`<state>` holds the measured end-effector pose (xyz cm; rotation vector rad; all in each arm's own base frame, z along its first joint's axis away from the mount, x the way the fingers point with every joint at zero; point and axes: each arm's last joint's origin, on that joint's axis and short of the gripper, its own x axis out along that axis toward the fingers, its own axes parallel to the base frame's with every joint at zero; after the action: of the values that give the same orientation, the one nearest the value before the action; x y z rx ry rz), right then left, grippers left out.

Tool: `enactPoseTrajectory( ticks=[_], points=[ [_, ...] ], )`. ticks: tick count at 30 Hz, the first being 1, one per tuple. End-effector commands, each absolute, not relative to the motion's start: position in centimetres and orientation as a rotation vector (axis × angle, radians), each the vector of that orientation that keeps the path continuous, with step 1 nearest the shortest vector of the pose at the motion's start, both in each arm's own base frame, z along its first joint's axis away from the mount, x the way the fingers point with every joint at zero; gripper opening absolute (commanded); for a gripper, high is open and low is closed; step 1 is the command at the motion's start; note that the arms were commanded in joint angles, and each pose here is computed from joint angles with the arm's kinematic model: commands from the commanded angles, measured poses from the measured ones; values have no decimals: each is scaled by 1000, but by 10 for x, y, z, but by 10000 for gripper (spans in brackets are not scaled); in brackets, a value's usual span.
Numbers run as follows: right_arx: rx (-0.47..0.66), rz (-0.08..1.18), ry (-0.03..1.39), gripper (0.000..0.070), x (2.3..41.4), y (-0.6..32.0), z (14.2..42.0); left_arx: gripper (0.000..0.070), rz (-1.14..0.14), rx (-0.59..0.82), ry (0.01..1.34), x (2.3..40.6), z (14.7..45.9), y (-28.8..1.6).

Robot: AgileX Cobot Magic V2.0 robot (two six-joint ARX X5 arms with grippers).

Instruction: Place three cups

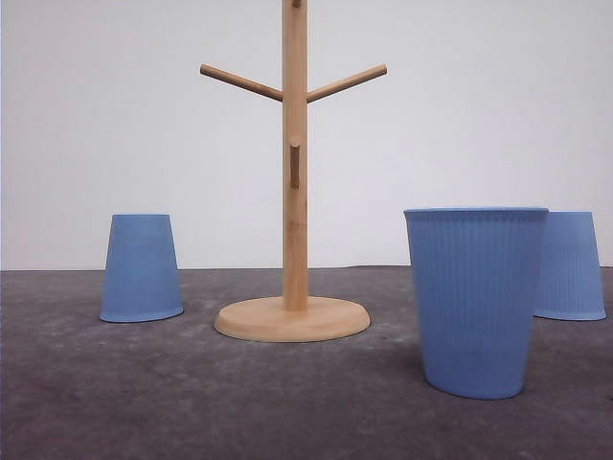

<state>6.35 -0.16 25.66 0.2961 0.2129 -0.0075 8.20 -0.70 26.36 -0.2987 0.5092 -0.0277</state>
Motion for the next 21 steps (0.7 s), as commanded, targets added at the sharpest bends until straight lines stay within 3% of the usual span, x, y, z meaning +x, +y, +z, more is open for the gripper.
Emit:
enactPoseTrajectory(
  ticks=[1, 8, 14, 21],
  points=[
    [258, 30, 267, 5, 66, -1, 259, 11, -67, -260, 537, 85, 272, -8],
    [247, 199, 394, 5, 87, 3, 270, 11, -257, -172, 677, 104, 285, -14],
    [116, 324, 405, 5, 99, 14, 284, 12, -386, -89, 684, 113, 297, -27],
    [-49, 415, 400, 6, 104, 29, 296, 16, -440, 158, 627, 116, 321, -41]
  ],
)
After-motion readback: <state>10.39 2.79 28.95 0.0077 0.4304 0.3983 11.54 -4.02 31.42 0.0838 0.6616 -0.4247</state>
